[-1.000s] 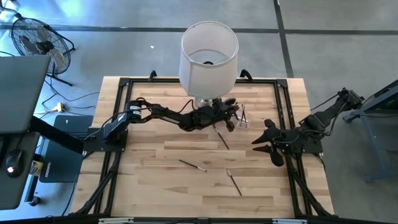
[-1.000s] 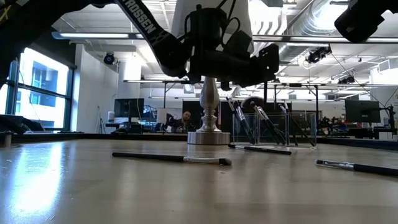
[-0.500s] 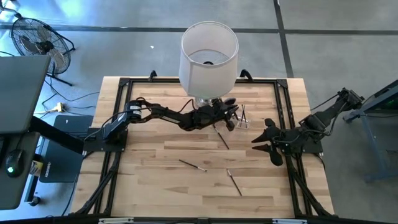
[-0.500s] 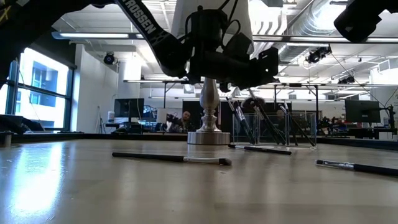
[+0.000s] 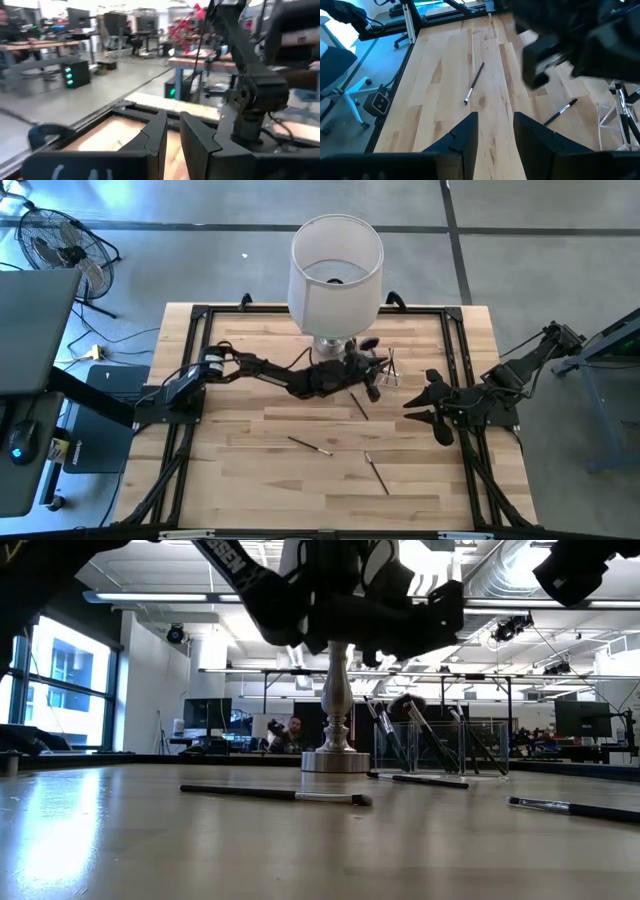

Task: Put items in baskets/containers
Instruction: Put the eyeshadow brush into the transparent organizer

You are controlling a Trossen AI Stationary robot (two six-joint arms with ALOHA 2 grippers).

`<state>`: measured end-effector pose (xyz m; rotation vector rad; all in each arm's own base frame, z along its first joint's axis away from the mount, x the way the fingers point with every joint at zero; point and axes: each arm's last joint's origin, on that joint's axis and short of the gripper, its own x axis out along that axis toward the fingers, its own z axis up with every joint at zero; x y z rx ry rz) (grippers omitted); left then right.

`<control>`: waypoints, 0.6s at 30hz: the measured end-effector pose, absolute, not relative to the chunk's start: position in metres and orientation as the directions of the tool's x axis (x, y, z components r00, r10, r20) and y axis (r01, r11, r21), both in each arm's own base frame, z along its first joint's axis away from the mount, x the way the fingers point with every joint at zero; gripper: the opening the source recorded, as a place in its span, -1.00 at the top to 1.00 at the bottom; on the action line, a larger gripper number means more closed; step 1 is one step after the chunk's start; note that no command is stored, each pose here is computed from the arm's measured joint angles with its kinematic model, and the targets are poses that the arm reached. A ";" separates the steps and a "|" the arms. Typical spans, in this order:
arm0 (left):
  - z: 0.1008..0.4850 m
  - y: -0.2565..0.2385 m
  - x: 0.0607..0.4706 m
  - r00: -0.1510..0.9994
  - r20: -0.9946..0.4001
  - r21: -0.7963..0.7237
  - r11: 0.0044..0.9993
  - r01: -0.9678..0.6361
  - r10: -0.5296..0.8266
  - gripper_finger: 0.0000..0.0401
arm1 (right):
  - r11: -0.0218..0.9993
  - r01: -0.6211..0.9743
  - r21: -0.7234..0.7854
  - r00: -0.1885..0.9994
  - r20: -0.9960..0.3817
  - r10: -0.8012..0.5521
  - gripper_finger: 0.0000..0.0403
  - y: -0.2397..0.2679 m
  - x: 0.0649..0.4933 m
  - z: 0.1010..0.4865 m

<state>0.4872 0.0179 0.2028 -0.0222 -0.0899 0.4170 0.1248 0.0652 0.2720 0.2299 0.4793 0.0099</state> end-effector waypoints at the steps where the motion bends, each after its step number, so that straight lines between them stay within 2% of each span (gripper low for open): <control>1: 0.203 0.011 0.488 0.904 0.079 -0.040 0.907 -0.419 0.421 0.75 | 0.974 0.044 0.224 0.890 -0.452 0.064 0.41 0.065 0.125 0.272; 6: 0.212 -0.027 0.488 0.864 0.102 -0.071 0.870 -0.488 0.493 0.75 | 0.970 0.036 0.242 0.902 -0.425 0.073 0.41 0.066 0.126 0.275; 12: 0.219 -0.084 0.483 0.883 0.101 -0.041 0.889 -0.457 0.459 0.75 | 0.971 0.071 0.226 0.912 -0.409 0.029 0.41 0.065 0.127 0.276; 15: 0.215 -0.107 0.480 0.892 0.040 0.007 0.893 -0.450 0.450 0.75 | 0.972 0.099 0.213 0.914 -0.406 -0.004 0.41 0.064 0.127 0.276; 18: 0.206 -0.118 0.479 0.908 -0.066 -0.056 0.907 -0.418 0.414 0.83 | 0.962 0.145 0.230 0.906 -0.422 -0.036 0.41 0.063 0.126 0.274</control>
